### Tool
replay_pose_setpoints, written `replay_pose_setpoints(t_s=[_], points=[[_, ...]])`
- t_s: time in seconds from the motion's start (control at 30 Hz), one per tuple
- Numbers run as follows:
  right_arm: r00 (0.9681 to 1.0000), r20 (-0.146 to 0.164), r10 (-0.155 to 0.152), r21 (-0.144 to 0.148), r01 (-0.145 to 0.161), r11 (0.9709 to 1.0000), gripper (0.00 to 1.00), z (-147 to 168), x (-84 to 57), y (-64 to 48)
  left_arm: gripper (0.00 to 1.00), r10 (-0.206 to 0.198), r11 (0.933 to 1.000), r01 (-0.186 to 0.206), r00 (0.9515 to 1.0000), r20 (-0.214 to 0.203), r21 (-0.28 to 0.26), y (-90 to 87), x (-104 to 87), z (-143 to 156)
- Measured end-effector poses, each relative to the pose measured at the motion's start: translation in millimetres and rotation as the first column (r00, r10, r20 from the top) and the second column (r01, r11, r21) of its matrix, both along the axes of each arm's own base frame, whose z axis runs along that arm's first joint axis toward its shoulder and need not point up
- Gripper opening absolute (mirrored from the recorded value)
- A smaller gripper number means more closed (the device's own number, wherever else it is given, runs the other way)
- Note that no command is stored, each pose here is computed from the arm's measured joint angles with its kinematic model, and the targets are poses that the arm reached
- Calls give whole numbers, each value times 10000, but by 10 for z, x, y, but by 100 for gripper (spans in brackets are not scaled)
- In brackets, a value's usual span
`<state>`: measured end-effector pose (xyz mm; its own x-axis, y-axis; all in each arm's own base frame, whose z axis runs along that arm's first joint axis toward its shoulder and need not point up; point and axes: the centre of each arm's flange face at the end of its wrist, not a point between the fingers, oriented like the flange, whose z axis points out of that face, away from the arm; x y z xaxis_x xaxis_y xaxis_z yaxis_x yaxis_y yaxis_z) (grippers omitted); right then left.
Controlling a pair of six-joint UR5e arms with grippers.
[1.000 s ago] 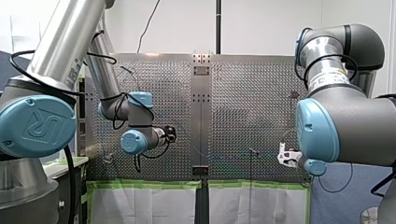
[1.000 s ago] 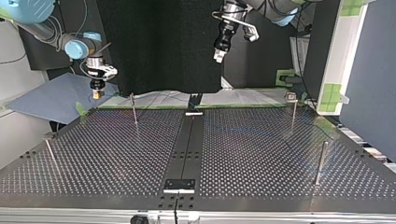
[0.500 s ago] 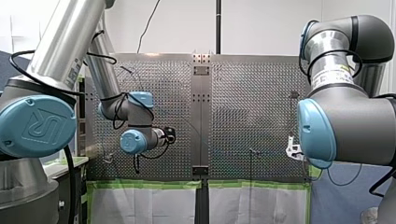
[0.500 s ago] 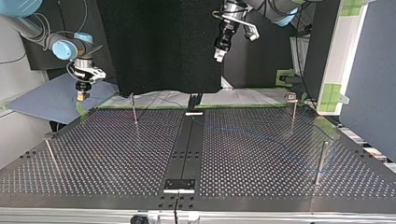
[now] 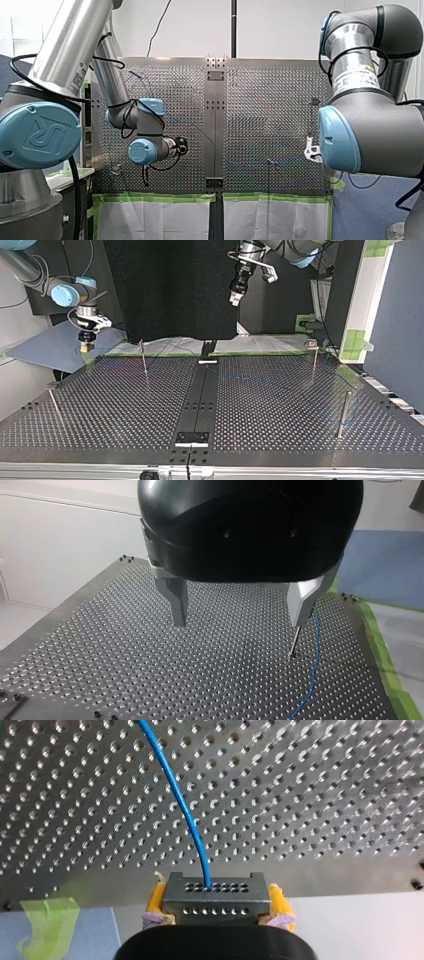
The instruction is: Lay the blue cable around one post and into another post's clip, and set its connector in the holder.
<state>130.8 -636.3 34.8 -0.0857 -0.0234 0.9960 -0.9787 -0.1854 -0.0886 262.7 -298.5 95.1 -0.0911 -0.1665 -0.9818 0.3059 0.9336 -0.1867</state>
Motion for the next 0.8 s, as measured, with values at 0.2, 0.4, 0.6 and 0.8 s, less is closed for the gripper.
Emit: replay_pose_setpoints(t_s=[0.2, 0.4, 0.6, 0.8], points=[[9999, 59, 143, 41, -143, 9999, 0, 26, 105, 24, 100, 74, 9999, -74, 10000, -22, -81, 6, 2, 0], [9997, 141, 186, 93, -188, 9998, 0, 26, 137, 35, 100, 156, 9998, -157, 9998, -82, -91, 11, -13, -5], [9996, 163, 249, 269, -253, 9993, 0, 14, 195, 66, 100, 183, 9997, -184, 9998, -117, -146, 14, -16, -7], [9995, 163, 268, 362, -274, 9990, 0, 84, 260, 89, 100, 176, 9997, -178, 9998, -108, -190, 10, -16, -5]])
